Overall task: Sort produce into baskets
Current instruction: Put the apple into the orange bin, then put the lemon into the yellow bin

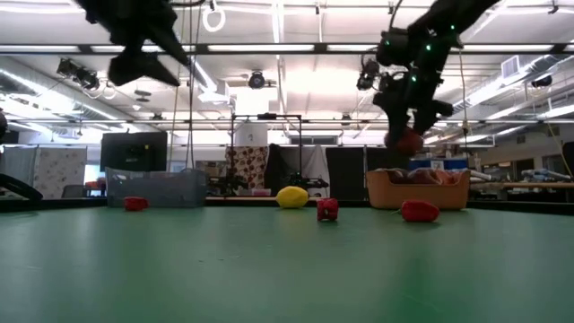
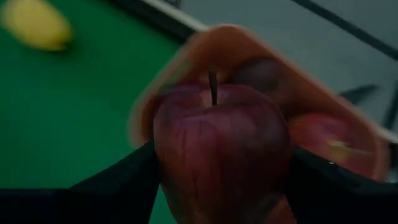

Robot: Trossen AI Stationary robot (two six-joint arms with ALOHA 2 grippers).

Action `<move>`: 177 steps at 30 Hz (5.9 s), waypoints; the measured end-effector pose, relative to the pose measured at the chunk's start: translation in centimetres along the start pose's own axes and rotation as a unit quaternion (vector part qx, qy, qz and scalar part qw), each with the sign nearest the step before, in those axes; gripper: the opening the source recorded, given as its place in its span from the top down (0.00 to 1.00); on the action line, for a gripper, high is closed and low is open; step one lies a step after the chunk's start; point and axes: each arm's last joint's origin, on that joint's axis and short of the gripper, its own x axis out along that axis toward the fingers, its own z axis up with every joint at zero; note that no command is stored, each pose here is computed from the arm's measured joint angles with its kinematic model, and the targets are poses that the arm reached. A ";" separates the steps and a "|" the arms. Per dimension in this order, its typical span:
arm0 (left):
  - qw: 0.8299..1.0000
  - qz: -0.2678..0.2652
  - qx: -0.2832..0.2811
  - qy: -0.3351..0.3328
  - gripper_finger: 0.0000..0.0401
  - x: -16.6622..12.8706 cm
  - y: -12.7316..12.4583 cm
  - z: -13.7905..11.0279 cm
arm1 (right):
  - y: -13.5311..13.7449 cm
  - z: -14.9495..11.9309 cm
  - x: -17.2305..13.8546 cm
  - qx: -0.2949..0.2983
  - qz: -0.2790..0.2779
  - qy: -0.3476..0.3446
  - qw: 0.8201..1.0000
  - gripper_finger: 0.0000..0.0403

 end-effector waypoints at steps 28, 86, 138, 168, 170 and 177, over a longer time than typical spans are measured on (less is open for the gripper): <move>1.000 0.028 -0.002 0.015 0.30 -0.1 0.5 -0.4 | -4.2 0.8 2.1 0.006 -0.022 -0.039 0.999 0.14; 0.982 0.142 -0.094 0.086 0.29 8.6 7.8 4.1 | 9.0 2.5 -7.5 -0.086 0.266 -0.151 0.948 0.16; 0.996 0.036 -0.085 -0.019 0.42 -3.9 5.2 2.1 | 16.6 10.4 13.1 -0.275 0.134 0.092 0.948 0.18; 0.996 -0.046 -0.009 -0.077 0.42 -2.8 4.2 2.9 | 19.0 8.8 12.0 -0.287 0.125 0.107 0.944 0.17; 0.996 -0.046 -0.010 -0.077 0.42 -2.8 4.2 2.9 | 18.6 8.7 12.0 -0.286 0.120 0.117 0.943 0.14; 0.996 -0.001 -0.025 -0.084 0.42 -2.5 4.6 2.8 | 18.6 8.9 12.1 -0.279 0.121 0.109 0.946 0.09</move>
